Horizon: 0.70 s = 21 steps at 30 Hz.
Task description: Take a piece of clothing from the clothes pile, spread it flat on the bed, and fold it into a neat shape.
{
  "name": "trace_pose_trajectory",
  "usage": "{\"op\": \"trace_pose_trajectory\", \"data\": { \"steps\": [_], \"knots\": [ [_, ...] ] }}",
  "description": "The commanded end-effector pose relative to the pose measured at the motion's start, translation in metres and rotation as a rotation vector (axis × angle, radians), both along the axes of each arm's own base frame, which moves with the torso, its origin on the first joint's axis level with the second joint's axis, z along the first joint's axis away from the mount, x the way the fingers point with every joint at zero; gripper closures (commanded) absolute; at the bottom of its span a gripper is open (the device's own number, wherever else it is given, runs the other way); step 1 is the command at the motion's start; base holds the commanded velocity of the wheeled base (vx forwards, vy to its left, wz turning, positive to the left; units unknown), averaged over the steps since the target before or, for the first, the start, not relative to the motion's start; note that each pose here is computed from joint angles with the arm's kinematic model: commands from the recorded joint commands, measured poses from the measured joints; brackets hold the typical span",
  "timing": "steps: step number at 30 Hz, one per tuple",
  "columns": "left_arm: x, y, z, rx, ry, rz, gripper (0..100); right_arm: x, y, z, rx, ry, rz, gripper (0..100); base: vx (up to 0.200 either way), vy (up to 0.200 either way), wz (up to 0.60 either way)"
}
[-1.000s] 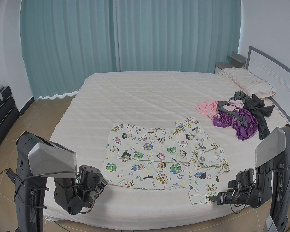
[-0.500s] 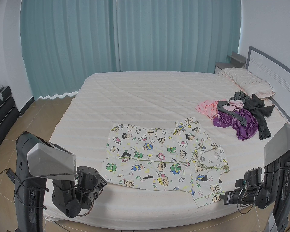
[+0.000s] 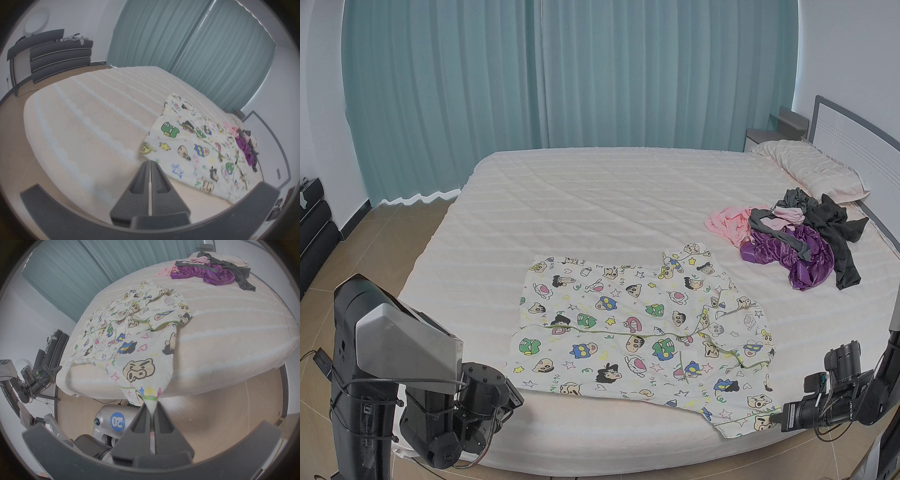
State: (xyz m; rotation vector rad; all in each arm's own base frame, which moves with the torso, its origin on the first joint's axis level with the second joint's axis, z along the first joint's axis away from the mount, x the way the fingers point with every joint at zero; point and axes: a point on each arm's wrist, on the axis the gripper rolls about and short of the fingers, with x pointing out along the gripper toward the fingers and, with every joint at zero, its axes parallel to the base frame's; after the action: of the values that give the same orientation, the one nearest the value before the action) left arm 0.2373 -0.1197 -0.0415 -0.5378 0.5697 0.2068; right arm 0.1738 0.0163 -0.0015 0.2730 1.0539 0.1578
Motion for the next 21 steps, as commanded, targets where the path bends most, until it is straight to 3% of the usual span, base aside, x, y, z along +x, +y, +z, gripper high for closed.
{"op": "trace_pose_trajectory", "data": {
  "steps": [1, 13, 18, 19, 21],
  "knots": [
    [-0.018, -0.001, -0.003, 0.046, 0.052, -0.046, 100, -0.011, -0.001, 0.018, -0.007, -0.06, 0.014, 100, 0.0, 0.0, 0.0],
    [-0.031, 0.003, -0.005, 0.105, 0.101, -0.089, 100, -0.025, -0.002, 0.025, -0.027, -0.025, 0.042, 100, 0.0, 0.0, 0.0],
    [-0.022, 0.013, -0.004, 0.087, 0.129, -0.183, 100, -0.026, -0.002, 0.025, -0.027, -0.017, 0.043, 100, 0.0, 0.0, 0.0],
    [-0.019, 0.017, -0.003, 0.074, 0.129, -0.198, 0, -0.026, -0.002, 0.025, -0.027, -0.016, 0.043, 100, 0.0, 0.0, 0.0],
    [-0.01, 0.026, -0.003, 0.059, 0.121, -0.245, 0, -0.025, -0.002, 0.025, -0.028, -0.016, 0.041, 100, 0.0, 0.0, 0.0]
  ]
}}
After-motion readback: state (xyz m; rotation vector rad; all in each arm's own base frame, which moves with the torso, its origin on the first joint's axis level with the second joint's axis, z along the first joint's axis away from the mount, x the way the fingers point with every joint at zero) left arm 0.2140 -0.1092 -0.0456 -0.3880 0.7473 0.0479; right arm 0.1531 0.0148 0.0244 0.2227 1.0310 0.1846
